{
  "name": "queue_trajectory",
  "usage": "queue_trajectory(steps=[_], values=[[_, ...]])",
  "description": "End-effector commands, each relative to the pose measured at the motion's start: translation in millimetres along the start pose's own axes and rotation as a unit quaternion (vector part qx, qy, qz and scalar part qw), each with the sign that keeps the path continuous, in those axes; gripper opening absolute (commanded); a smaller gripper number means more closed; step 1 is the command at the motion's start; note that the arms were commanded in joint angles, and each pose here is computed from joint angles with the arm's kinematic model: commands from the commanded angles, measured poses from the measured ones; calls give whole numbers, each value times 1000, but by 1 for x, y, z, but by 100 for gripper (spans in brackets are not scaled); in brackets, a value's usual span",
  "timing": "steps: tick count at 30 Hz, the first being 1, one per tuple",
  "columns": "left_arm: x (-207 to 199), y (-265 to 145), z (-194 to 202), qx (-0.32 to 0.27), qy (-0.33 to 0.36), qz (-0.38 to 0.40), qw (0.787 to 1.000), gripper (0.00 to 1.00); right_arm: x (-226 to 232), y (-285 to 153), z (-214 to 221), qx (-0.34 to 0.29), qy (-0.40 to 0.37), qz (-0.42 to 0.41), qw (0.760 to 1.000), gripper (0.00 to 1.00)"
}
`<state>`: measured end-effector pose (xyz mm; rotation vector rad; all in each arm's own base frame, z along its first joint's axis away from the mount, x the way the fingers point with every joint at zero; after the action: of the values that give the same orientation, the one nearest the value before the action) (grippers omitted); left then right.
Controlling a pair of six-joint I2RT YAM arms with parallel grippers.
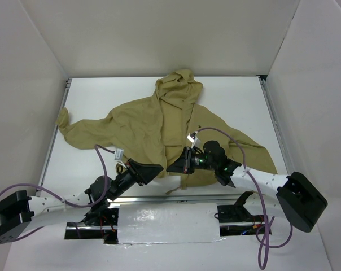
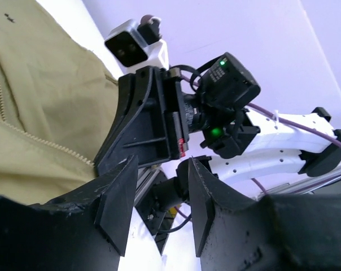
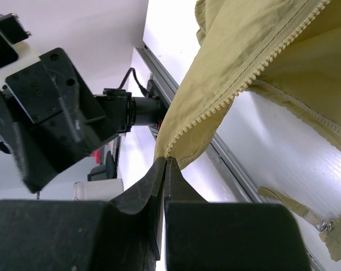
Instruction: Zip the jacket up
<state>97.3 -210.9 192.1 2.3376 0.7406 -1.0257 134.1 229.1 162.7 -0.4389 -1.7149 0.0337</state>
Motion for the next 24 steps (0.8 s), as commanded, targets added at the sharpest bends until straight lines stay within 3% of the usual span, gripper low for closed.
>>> queue_trajectory(steps=[1, 13, 16, 19, 24], values=[[14, -9, 9, 14, 18, -12, 1000, 53, 18, -1, -5, -6, -21, -43, 999, 0], [21, -11, 19, 44, 1, -30, 999, 64, 15, 1, -4, -3, -21, -40, 999, 0], [25, -13, 21, 53, 2, -46, 998, 65, 14, 1, -5, -4, -22, -36, 999, 0], [25, -9, 21, 57, 1, -61, 997, 58, 16, 2, -6, -5, -24, -37, 999, 0], [27, -10, 23, 57, -9, -58, 997, 63, 17, 2, -6, -3, -28, -38, 999, 0]])
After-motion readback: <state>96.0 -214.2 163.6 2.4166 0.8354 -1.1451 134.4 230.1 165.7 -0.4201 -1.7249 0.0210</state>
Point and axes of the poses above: each gripper's point midway between its finger pads, its own y axis out along the fingers, its own x axis along the line the jaws close on, z = x × y, the point moved 8 cm from there along -y, back along the fingers, and after that the axes turned 8 degrees about y, right-handed, at the moved point
